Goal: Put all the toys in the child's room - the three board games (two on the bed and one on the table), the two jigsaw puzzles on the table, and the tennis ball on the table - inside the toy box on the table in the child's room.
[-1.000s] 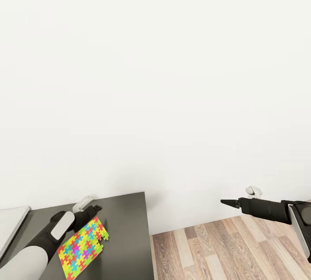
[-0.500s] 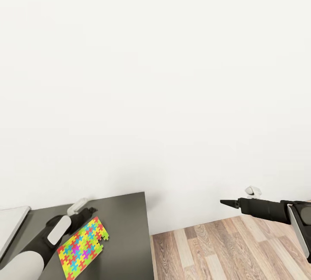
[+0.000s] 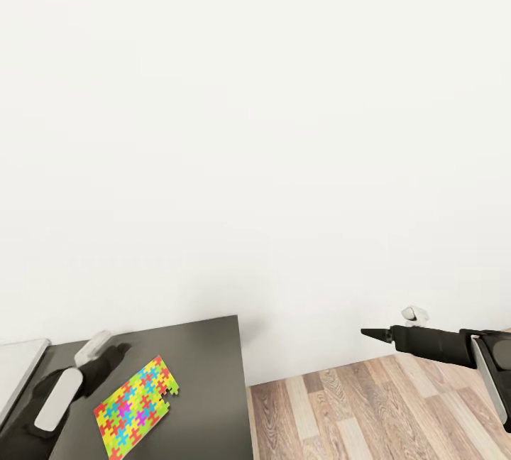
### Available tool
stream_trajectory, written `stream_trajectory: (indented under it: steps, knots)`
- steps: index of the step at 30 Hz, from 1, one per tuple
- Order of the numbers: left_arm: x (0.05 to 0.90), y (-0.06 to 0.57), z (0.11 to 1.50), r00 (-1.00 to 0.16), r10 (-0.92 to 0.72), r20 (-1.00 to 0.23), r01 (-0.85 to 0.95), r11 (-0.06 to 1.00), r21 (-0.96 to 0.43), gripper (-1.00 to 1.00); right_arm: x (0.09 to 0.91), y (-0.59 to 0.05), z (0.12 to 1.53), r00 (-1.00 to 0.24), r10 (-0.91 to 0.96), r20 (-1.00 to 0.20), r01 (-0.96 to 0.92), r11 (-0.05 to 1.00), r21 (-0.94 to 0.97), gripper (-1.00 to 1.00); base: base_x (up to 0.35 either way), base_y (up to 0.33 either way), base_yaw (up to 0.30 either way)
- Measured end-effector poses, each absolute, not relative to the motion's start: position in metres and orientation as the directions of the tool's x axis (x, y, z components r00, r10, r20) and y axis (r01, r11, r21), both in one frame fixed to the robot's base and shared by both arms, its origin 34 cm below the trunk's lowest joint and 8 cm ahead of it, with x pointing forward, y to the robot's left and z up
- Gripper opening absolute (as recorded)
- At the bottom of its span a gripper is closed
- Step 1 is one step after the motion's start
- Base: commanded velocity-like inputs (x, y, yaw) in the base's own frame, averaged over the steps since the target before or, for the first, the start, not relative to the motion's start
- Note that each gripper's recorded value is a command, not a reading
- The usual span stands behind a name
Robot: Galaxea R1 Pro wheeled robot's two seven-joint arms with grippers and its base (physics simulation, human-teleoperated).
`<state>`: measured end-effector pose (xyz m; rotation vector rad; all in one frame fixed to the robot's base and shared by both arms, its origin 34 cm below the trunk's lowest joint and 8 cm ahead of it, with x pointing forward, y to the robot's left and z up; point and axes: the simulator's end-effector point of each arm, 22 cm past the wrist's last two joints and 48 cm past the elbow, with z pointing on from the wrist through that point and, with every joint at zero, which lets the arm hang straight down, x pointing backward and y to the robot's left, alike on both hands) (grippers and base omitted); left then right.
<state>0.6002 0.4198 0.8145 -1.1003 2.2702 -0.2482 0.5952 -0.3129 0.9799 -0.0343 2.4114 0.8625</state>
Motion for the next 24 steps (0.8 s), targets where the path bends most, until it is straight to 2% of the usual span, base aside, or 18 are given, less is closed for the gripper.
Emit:
stream_trajectory:
  steps: [24]
  knots:
    - [0.545,0.409,0.851,-0.53,-0.742,-0.41,-0.684,0.66,-0.311,1.0,0.593,-0.306,0.969,-0.848,0.123,-0.516,-0.215,0.809,0.547,1.0,0.0,0.0,0.012]
